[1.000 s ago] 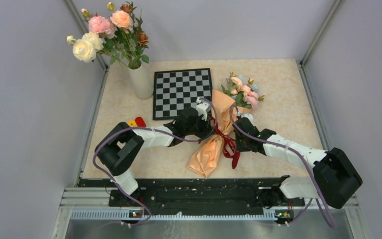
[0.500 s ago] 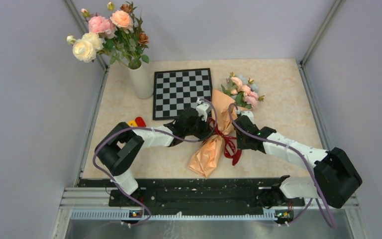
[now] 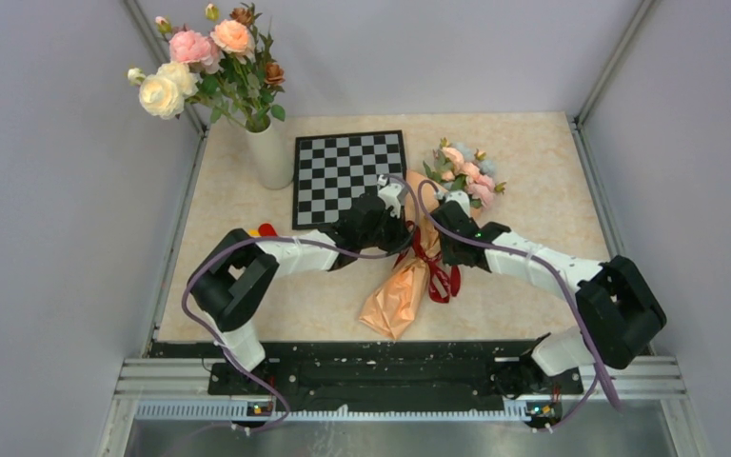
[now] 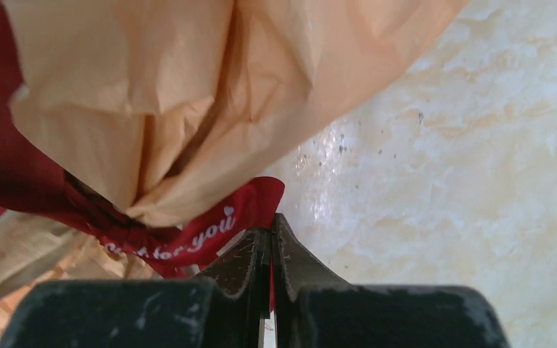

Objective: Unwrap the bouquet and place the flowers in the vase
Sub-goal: Untie the ribbon from the wrapping paper.

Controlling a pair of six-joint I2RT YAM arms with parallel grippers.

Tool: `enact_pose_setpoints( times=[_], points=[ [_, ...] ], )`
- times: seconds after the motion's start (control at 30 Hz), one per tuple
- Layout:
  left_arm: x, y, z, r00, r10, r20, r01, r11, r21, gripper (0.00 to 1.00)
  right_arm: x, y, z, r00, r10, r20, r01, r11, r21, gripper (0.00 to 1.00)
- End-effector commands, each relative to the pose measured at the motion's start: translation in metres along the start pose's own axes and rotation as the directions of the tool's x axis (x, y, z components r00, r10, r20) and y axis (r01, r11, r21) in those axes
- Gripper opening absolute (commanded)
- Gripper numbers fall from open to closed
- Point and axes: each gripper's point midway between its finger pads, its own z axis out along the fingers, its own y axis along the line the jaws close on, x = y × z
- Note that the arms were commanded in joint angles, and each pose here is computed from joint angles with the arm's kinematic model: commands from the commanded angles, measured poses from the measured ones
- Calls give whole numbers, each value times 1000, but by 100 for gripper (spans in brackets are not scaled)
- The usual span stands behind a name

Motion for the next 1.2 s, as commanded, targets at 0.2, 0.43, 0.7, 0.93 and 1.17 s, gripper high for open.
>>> enact_pose_setpoints(
  times=[0.2,0.43,0.7,0.93,1.17],
  points=[
    [-26,17,7,993,-96,64,96,995,-3,0,-36,3,5,997,-29,78,26,999,39,0],
    [-19,20,4,995,-100,24,99,995,22,0,-25,2,11,999,-1,54,-1,1000,31,0],
    [-10,21,-1,994,-109,0,109,994,12,0,-21,1,12,999,11,43,-13,999,39,0],
    [-5,25,-10,990,-140,-3,140,990,-21,0,-17,-3,10,998,48,32,-49,998,39,0],
    [3,28,-18,988,-153,-11,152,988,-40,0,-9,-9,11,998,60,15,-61,997,52,0]
  ],
)
